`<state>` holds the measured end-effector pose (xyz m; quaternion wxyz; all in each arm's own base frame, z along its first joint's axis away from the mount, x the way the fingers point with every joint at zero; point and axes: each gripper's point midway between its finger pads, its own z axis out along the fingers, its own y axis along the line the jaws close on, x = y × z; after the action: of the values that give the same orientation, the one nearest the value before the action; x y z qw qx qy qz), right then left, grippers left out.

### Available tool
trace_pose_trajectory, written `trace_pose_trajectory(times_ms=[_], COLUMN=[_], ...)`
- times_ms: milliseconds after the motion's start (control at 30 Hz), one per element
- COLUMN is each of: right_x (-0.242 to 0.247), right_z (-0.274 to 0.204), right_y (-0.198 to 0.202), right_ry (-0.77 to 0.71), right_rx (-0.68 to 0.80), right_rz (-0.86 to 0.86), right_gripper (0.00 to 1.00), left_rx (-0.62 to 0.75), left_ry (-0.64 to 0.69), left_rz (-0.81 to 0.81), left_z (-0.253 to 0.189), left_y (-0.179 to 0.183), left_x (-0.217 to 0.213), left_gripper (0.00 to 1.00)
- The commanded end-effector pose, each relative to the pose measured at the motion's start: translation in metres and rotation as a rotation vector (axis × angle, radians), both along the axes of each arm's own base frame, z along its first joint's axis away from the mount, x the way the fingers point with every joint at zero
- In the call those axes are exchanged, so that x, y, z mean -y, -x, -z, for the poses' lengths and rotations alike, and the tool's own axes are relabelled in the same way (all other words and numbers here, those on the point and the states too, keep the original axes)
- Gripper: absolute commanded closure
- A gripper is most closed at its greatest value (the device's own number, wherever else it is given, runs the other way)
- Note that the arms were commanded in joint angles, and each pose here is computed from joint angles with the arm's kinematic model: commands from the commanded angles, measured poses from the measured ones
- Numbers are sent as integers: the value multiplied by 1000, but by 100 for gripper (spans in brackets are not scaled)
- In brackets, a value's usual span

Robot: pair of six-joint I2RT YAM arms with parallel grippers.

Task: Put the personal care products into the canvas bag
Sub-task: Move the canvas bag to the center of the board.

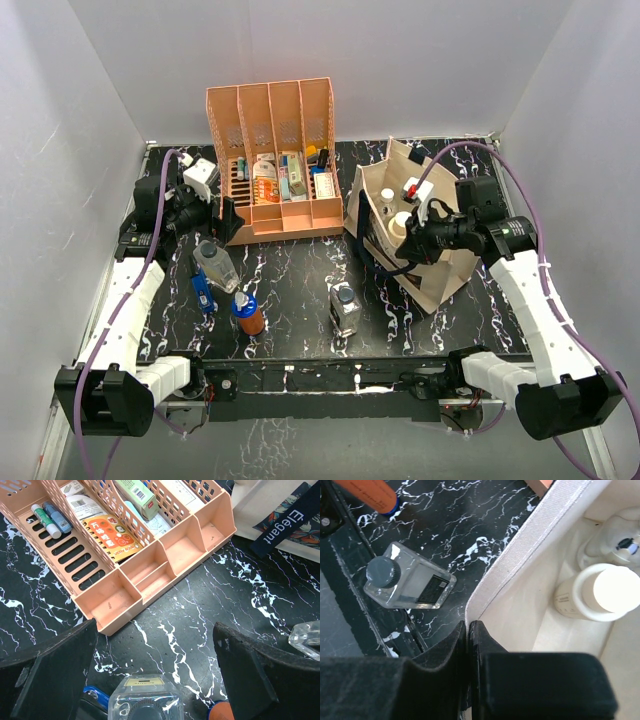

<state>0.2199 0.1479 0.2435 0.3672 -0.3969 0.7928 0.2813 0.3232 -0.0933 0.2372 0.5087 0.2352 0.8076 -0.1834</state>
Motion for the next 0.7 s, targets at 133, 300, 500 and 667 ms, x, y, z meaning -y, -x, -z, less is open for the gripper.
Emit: trace_pose_trajectory(times_ms=[133, 300, 500, 667], right_x=[-25, -28, -20, -9], right_z=[-27, -34, -36, -46], right_y=[17, 16, -2, -18], right_ry=[-143, -154, -101, -43], right_rx=[53, 68, 122, 204], right_rz=[-142, -155, -80, -11], right_gripper=[90, 89, 72, 56], left_rx=[26, 29, 44, 49], left_ry=[5, -6, -35, -69], left_rz=[16, 8, -20, -39], left_z=[-7, -9, -14, -14], left_y=[-1, -2, -1, -2], left_x=[3, 0, -11, -18], left_gripper=[3, 3, 3, 3])
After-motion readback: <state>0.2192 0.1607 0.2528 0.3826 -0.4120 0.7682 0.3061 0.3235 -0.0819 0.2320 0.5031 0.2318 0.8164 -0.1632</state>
